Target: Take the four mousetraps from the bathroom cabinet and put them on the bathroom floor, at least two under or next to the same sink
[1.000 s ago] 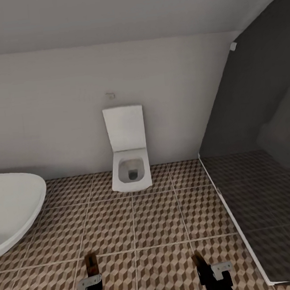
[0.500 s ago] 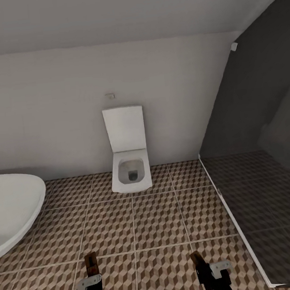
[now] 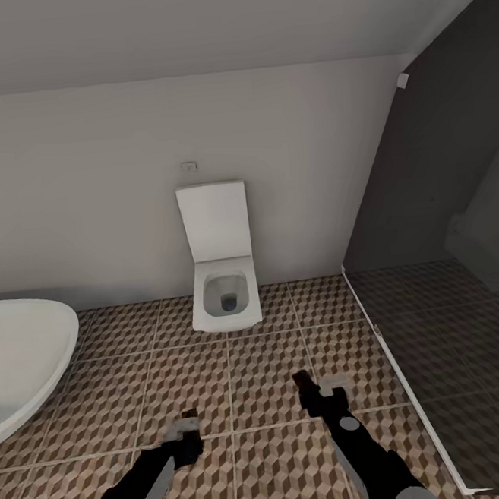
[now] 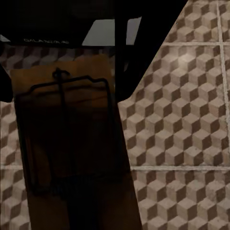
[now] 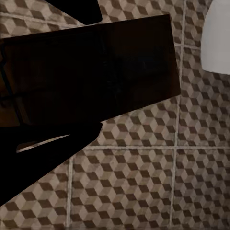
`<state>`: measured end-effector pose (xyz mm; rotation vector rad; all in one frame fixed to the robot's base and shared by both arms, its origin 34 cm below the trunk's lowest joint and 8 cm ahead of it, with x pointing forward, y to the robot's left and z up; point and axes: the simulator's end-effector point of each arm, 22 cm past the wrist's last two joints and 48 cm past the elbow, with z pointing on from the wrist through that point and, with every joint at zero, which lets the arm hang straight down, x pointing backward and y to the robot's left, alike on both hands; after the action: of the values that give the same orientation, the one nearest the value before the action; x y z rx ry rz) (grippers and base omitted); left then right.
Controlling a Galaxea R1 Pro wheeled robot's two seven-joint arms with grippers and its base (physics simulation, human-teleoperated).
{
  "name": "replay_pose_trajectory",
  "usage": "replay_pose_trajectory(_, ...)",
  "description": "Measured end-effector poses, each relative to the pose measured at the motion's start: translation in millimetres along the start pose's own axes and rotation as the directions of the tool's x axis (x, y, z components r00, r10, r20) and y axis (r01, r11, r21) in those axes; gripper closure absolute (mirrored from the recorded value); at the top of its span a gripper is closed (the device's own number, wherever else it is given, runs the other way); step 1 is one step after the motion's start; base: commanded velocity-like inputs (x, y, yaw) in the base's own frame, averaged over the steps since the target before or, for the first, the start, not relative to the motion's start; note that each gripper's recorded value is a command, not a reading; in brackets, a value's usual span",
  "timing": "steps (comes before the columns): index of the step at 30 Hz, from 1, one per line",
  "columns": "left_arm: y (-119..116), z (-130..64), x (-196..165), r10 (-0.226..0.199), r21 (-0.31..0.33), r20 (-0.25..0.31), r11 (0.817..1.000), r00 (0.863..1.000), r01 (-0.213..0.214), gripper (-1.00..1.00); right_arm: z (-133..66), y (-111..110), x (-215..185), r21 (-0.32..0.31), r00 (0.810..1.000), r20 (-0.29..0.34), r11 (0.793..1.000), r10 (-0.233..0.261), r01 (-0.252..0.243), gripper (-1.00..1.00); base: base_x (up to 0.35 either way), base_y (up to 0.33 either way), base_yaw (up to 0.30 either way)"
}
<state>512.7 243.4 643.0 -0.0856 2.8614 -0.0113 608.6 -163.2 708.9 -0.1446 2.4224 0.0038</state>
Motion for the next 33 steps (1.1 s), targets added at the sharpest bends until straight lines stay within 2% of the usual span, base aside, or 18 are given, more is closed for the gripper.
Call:
replay_pose_trajectory(3, -10.8, -10.2, -37.0, 0.016, 0.018, -0.004, 1.0, 1.0, -0.016, 1.0, 4.1, 8.6, -31.1, 0.024, 1.0, 0.01, 0.999, -0.026, 0.026, 1.0, 0.0, 0.0, 0.0)
replay_pose_trajectory(5, -16.0, -17.5, -71.2, 0.024, 0.025, 0.022, 0.999, 0.999, -0.025, 1.0, 6.0, 15.6, -51.2, 0.035, 0.998, 0.022, 0.998, -0.05, 0.049, 1.0, 0.0, 0.0, 0.0)
replay_pose_trajectory(8, -17.2, -21.7, -93.1, 0.028, 0.026, 0.037, 0.999, 0.999, -0.029, 1.0, 9.9, 9.5, -76.5, 0.056, 0.996, 0.047, 0.996, -0.075, 0.073, 1.0, 0.0, 0.0, 0.0)
replay_pose_trajectory(12, 5.3, -16.1, -84.5, 0.029, -0.008, 0.004, 1.0, 1.0, -0.028, 1.0, 13.3, 5.3, -99.8, 0.067, 0.994, 0.067, 0.995, -0.083, 0.078, 1.0, 0.0, 0.0, 0.0)
replay_pose_trajectory(16, 13.2, -13.8, -81.9, 0.028, -0.017, 0.005, 0.999, 1.0, -0.028, 1.0, 13.7, 5.3, -104.3, 0.065, 0.994, 0.074, 0.995, -0.082, 0.077, 1.0, 0.0, 0.0, 0.0)
replay_pose_trajectory(27, 7.2, -21.6, -116.3, 0.025, -0.004, 0.116, 1.0, 0.993, -0.025, 1.0, 13.7, 6.2, -106.1, 0.063, 0.993, 0.079, 0.995, -0.084, 0.079, 1.0, 0.0, 0.0, 0.0)
replay_pose_trajectory(33, 5.1, -23.4, -119.4, 0.023, -0.004, 0.117, 1.0, 0.993, -0.022, 1.0, 14.5, 7.5, -103.2, 0.06, 0.993, 0.083, 0.995, -0.083, 0.078, 1.0, 0.0, 0.0, 0.0)
